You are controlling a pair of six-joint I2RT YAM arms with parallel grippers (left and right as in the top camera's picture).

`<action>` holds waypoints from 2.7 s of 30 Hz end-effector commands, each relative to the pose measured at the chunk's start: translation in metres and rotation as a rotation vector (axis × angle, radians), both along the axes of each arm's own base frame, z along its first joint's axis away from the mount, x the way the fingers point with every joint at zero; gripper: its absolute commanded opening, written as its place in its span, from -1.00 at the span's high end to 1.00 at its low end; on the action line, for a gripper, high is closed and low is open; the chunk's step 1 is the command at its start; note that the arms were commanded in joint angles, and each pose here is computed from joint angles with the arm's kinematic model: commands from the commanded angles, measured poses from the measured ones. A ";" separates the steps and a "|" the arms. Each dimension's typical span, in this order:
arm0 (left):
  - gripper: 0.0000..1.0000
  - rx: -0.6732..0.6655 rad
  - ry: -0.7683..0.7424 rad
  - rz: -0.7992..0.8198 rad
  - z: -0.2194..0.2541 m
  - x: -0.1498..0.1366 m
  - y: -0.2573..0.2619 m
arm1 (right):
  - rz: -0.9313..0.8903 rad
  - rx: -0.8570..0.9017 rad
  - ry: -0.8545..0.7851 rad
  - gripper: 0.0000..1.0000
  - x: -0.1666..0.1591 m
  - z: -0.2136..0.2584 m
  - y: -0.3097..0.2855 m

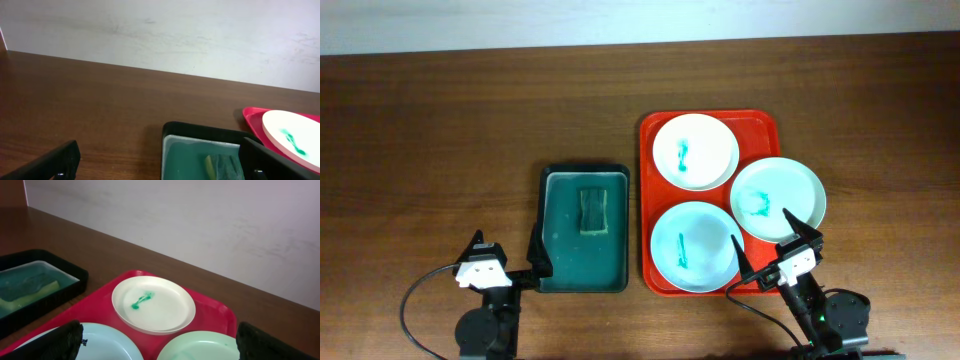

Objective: Clean dirty plates on tray and stack at the side

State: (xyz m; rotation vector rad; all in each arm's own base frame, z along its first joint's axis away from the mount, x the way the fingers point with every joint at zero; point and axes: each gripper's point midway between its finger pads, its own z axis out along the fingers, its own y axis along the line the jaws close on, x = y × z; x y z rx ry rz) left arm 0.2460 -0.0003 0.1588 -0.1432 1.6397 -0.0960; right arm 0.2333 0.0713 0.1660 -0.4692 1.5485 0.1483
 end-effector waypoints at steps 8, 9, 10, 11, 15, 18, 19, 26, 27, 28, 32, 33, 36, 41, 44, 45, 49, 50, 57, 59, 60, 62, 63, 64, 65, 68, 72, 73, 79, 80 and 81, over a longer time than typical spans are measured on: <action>-0.99 0.016 -0.001 0.013 -0.001 0.000 0.003 | -0.003 0.002 0.006 -0.96 0.000 -0.004 0.000; -0.99 0.016 -0.001 0.013 -0.001 0.000 0.003 | -0.003 0.002 0.006 -0.96 0.000 -0.004 0.000; -0.99 0.016 -0.001 0.013 -0.001 0.000 0.003 | -0.003 0.002 0.006 -0.96 0.000 -0.004 0.000; -0.99 0.016 -0.001 0.013 -0.001 0.000 0.003 | -0.003 0.002 0.006 -0.96 0.000 -0.004 0.000; -0.99 0.016 -0.001 0.013 -0.001 0.000 0.003 | -0.003 0.002 0.006 -0.96 0.000 -0.004 0.000; -0.99 0.016 -0.001 0.013 -0.001 0.000 0.003 | -0.003 0.002 0.006 -0.97 0.000 -0.004 0.000; -0.99 0.016 -0.001 0.013 -0.001 0.000 0.003 | -0.003 0.002 0.006 -0.96 0.000 -0.004 0.000; -0.99 0.016 -0.001 0.013 -0.001 0.000 0.003 | -0.003 0.002 0.006 -0.96 0.000 -0.004 0.000; -0.99 0.016 -0.001 0.013 -0.001 0.000 0.003 | -0.003 0.002 0.006 -0.96 0.000 -0.004 0.000; -0.99 0.016 -0.001 0.013 -0.001 0.000 0.003 | -0.003 0.003 0.006 -0.96 0.000 -0.004 0.000; -0.99 0.016 -0.001 0.013 -0.001 0.000 0.003 | -0.003 0.003 0.006 -0.97 0.000 -0.004 0.000; -0.99 0.016 -0.002 0.013 -0.001 0.000 0.003 | -0.003 0.002 0.006 -0.96 0.000 -0.004 0.000; -0.99 0.015 -0.002 0.002 -0.001 0.000 0.001 | -0.003 0.003 0.001 -0.96 0.000 -0.002 0.000; -0.99 0.012 0.003 -0.050 -0.002 0.000 -0.008 | 0.000 0.017 0.005 -0.96 0.000 -0.002 0.001; -0.99 0.010 -0.018 -0.061 0.003 0.000 -0.010 | 0.072 0.020 0.005 -0.97 -0.005 -0.001 0.012; -0.99 0.010 -0.032 -0.063 0.007 0.000 -0.010 | 0.112 0.023 0.001 -0.96 -0.009 0.002 0.018; -0.99 0.008 -0.141 -0.064 0.039 -0.002 -0.010 | 0.211 0.026 -0.035 -0.96 -0.024 0.034 0.032; -0.99 0.007 -0.157 -0.064 0.048 -0.003 -0.010 | 0.210 0.025 -0.058 -0.96 -0.029 0.051 0.031; -0.99 0.014 0.127 -0.066 0.109 -0.005 -0.010 | 0.174 0.045 0.190 -0.96 -0.034 0.131 0.026; -0.99 0.018 0.321 -0.068 0.113 0.007 -0.011 | 0.164 0.061 0.405 -0.96 -0.024 0.131 0.027; -0.99 0.016 0.413 -0.083 0.113 0.012 -0.014 | 0.160 0.066 0.477 -0.96 -0.020 0.131 0.027; -0.99 0.002 0.603 -0.121 0.105 0.027 -0.022 | 0.153 0.065 0.615 -0.96 -0.010 0.127 0.028; -0.99 -0.001 0.704 -0.125 0.097 0.035 -0.023 | 0.169 0.114 0.707 -0.97 -0.004 0.121 0.034; -0.99 -0.008 0.757 -0.137 0.092 0.039 -0.026 | 0.174 0.144 0.776 -0.96 -0.004 0.111 0.037; -0.99 -0.026 0.797 -0.168 0.086 0.045 -0.032 | 0.183 0.152 0.813 -0.96 -0.001 0.105 0.040; -0.99 -0.145 0.937 -0.365 0.055 0.051 -0.071 | 0.168 0.155 0.931 -0.96 0.006 0.081 0.040; -0.68 -0.049 1.208 -0.371 -0.014 0.049 -0.092 | 0.022 0.191 1.073 -0.96 0.011 0.055 0.026; -0.58 -0.003 1.260 -0.373 -0.031 0.048 -0.098 | -0.011 0.191 1.092 -0.83 0.010 0.051 0.022; -0.35 0.101 1.524 -0.258 -0.138 0.048 -0.125 | -0.020 0.188 1.132 -0.47 0.002 0.046 0.021; -0.12 0.090 1.527 -0.245 -0.149 0.052 -0.127 | -0.020 0.188 1.134 -0.47 0.002 0.046 0.021; 0.16 0.082 1.521 -0.239 -0.159 0.058 -0.130 | -0.020 0.188 1.134 -0.47 0.002 0.046 0.021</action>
